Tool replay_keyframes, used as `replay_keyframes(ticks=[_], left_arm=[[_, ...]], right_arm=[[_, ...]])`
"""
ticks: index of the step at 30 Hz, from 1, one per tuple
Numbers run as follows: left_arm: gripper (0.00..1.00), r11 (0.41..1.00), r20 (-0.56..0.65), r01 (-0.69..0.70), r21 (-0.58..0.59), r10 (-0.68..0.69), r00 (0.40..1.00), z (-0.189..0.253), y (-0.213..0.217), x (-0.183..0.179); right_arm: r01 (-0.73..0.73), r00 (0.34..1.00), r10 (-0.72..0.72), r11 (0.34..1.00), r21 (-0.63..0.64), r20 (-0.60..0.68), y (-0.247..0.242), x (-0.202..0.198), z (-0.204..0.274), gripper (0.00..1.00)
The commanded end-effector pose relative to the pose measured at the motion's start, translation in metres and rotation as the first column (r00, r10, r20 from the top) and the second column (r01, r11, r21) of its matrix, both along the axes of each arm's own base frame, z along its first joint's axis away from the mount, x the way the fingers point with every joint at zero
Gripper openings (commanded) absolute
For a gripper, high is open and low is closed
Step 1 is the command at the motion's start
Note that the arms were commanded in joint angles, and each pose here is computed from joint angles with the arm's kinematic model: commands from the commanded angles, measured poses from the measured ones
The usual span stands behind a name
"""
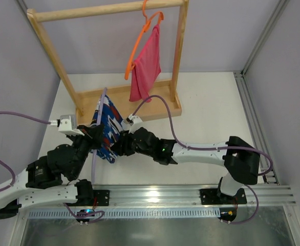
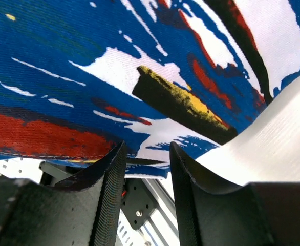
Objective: Place the trousers on the hanger
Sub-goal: Hang the hanger with trousers onto the clothesline
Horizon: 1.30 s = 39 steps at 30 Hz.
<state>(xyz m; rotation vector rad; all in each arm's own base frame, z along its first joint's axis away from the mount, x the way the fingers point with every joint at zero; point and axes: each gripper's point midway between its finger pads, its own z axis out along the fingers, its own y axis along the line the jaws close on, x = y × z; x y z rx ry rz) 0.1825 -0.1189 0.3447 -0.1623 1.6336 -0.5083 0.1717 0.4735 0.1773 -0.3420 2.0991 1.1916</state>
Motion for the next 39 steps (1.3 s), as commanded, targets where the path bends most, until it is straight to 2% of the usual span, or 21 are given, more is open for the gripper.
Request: replay_keyframes(ticks=[1,11,15,22,31,32,36,38,39], left_arm=[[0.0,0.988,0.081,-0.069,-0.138,0.081,0.993,0.059,0.015,0.005],[0.0,0.991,0.102,-0.131,-0.039,0.134,0.986,0.066,0.026,0.009],[0.0,0.991,0.103,-0.133,0.035,0.128,0.986,0.066,0.013,0.013],[0.0,0.986,0.103,-0.134,0.094,0.125,0.987,0.072,-0.001,0.026],[0.0,0.986,0.023,-0.164,0.04,0.163,0.986,0.075,0.013,0.066],[0.0,0.991,0.027,-0.133,0.026,0.132,0.991,0.078,0.009,0.066],[0.0,0.986,0.058,-0.166,0.004,0.166,0.985,0.094,0.022,0.071],[0.0,0.982,0.082,-0.188,0.009,0.187,0.979,0.112,0.032,0.071],[0.0,0.981,0.085,-0.193,0.018,0.191,0.978,0.116,0.032,0.075]], right_arm=[[0.004,0.999,-0.006,1.0,0.027,0.049,-0.006,0.004,0.026,0.44],[0.052,0.994,-0.06,0.994,0.094,0.087,-0.057,-0.004,0.07,0.45],[0.061,0.993,-0.073,0.991,0.122,0.097,-0.081,-0.012,0.083,0.45],[0.115,0.987,-0.128,0.985,0.129,0.1,-0.123,-0.019,0.085,0.46],[0.173,0.973,-0.191,0.974,0.145,0.125,-0.162,-0.022,0.092,0.46],[0.174,0.973,-0.192,0.975,0.137,0.125,-0.165,-0.022,0.091,0.46],[0.178,0.972,-0.196,0.974,0.14,0.13,-0.175,-0.025,0.091,0.46],[0.173,0.972,-0.194,0.973,0.154,0.13,-0.179,-0.028,0.094,0.49],[0.174,0.973,-0.194,0.973,0.151,0.127,-0.181,-0.029,0.091,0.55]])
